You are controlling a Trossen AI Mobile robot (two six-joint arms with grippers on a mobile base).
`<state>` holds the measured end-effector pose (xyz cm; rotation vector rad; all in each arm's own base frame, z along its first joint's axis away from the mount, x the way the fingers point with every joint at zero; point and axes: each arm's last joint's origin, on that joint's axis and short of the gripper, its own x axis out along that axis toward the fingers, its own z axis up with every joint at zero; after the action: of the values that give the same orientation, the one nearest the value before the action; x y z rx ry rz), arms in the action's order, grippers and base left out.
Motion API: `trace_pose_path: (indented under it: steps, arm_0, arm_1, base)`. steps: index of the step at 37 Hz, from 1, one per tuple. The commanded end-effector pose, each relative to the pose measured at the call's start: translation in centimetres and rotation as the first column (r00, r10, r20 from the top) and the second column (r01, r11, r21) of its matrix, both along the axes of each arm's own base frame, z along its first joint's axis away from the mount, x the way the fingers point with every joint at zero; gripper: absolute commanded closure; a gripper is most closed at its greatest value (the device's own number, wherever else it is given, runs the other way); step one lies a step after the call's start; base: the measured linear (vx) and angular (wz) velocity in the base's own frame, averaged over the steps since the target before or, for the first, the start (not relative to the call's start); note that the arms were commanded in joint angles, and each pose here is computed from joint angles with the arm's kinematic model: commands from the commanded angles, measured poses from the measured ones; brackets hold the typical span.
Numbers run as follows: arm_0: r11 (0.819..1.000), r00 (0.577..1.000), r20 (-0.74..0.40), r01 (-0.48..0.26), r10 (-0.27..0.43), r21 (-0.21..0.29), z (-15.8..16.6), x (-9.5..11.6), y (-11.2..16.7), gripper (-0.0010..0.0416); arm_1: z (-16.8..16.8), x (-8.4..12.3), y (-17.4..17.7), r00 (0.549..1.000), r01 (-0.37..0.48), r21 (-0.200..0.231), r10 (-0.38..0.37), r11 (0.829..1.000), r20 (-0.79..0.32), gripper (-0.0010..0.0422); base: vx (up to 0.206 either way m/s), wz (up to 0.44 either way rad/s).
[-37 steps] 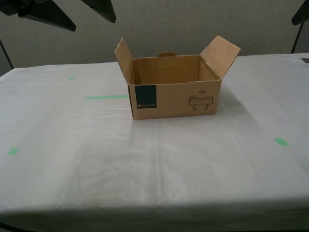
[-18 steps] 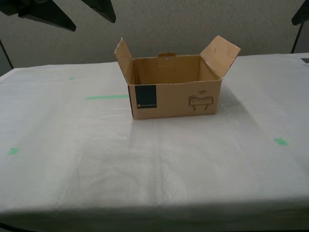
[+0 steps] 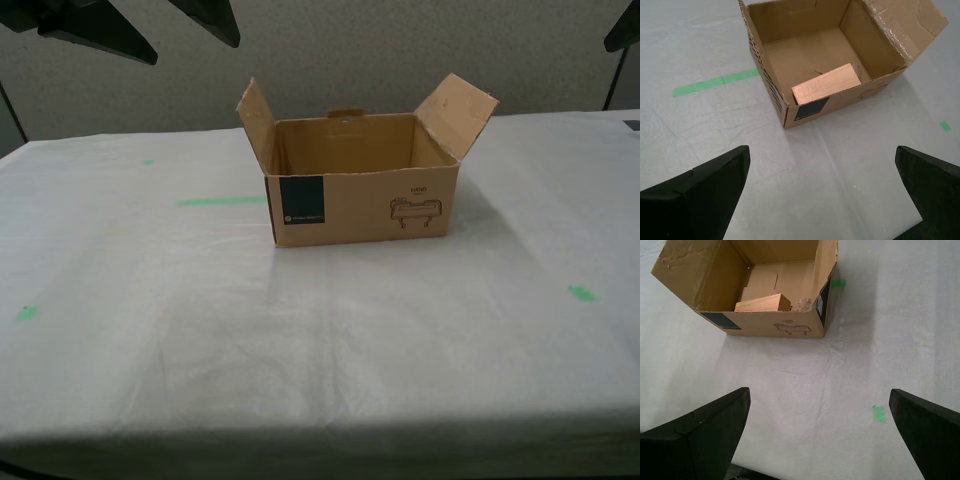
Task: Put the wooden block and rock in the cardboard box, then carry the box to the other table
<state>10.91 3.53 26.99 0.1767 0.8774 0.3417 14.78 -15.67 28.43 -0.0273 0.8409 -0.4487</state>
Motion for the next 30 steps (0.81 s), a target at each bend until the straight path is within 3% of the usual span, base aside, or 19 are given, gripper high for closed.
trace_pose_path:
  steps: [1, 30]
  arm_0:
    - [1.0, 1.0, 0.003, 0.002, -0.002, -0.002, 0.02, 0.02, 0.01, 0.0018]
    - [1.0, 1.0, 0.003, 0.002, -0.002, -0.002, 0.02, 0.02, 0.01, 0.0018]
  arm_1:
    - [0.04, -0.01, -0.02, 1.0, -0.001, -0.003, 0.001, 1.0, 0.001, 0.0014]
    - [0.04, -0.01, -0.02, 1.0, -0.001, -0.003, 0.001, 1.0, 0.001, 0.0014]
  base:
    - [0.0, 0.0]
    - [0.0, 0.0]
